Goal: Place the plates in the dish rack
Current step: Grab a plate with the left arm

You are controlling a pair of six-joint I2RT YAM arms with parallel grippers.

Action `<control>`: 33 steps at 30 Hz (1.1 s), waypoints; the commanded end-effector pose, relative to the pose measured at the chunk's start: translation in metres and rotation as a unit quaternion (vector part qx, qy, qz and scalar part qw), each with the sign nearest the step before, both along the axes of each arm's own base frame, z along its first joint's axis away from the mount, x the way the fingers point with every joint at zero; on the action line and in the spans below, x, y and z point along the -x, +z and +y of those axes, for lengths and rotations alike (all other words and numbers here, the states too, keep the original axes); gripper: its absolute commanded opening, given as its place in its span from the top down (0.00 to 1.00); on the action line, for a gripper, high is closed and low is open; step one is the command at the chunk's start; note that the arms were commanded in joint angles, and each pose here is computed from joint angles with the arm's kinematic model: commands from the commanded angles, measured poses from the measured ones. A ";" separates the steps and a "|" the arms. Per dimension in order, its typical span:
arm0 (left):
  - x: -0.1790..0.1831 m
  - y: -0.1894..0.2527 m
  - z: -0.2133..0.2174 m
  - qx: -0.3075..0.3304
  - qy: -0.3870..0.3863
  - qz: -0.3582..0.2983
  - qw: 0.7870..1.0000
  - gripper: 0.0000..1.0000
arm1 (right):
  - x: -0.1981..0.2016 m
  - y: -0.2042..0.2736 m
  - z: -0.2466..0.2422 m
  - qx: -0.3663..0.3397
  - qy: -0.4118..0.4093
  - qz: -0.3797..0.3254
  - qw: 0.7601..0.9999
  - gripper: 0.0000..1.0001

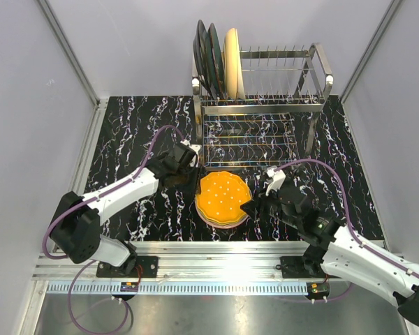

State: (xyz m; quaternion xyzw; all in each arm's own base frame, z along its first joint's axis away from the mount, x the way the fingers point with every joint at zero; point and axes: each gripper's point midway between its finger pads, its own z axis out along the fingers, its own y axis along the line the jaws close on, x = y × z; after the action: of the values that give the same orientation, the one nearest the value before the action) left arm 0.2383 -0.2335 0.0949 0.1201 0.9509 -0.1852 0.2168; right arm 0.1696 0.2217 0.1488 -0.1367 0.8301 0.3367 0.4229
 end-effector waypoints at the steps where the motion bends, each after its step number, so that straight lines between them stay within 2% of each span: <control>1: -0.013 0.012 -0.009 0.012 0.003 -0.028 1.000 0.67 | -0.002 0.004 0.004 -0.010 -0.003 -0.003 1.000 0.58; 6: -0.013 0.013 -0.010 0.013 0.002 -0.030 0.999 0.74 | -0.002 0.002 0.007 -0.007 0.001 0.002 1.000 0.59; 19: -0.012 0.005 -0.008 0.003 -0.001 -0.021 1.000 0.75 | -0.005 0.000 0.016 -0.008 0.005 0.013 1.000 0.60; 20: -0.011 0.005 -0.008 0.004 -0.002 -0.021 1.000 0.77 | -0.005 0.001 0.017 -0.008 0.006 0.014 1.000 0.60; 21: -0.012 0.005 -0.008 0.003 -0.001 -0.020 1.000 0.85 | -0.004 0.000 0.018 -0.007 0.008 0.015 1.000 0.60; 24: -0.011 0.008 -0.008 0.004 0.000 -0.022 1.000 0.99 | -0.004 0.003 0.020 -0.009 0.010 0.013 1.000 0.60; 29: -0.014 0.027 -0.009 0.018 0.005 -0.039 0.999 1.00 | -0.005 0.010 0.028 -0.016 0.016 0.007 1.000 0.60; 33: -0.014 0.044 -0.009 0.029 0.009 -0.048 0.998 1.00 | -0.005 0.014 0.038 -0.012 0.028 0.003 1.000 0.56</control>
State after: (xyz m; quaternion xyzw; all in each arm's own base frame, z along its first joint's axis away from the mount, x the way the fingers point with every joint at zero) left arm 0.2399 -0.2345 0.0957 0.1130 0.9531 -0.1805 0.2149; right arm 0.1665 0.2401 0.1268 -0.1528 0.8516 0.3263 0.3806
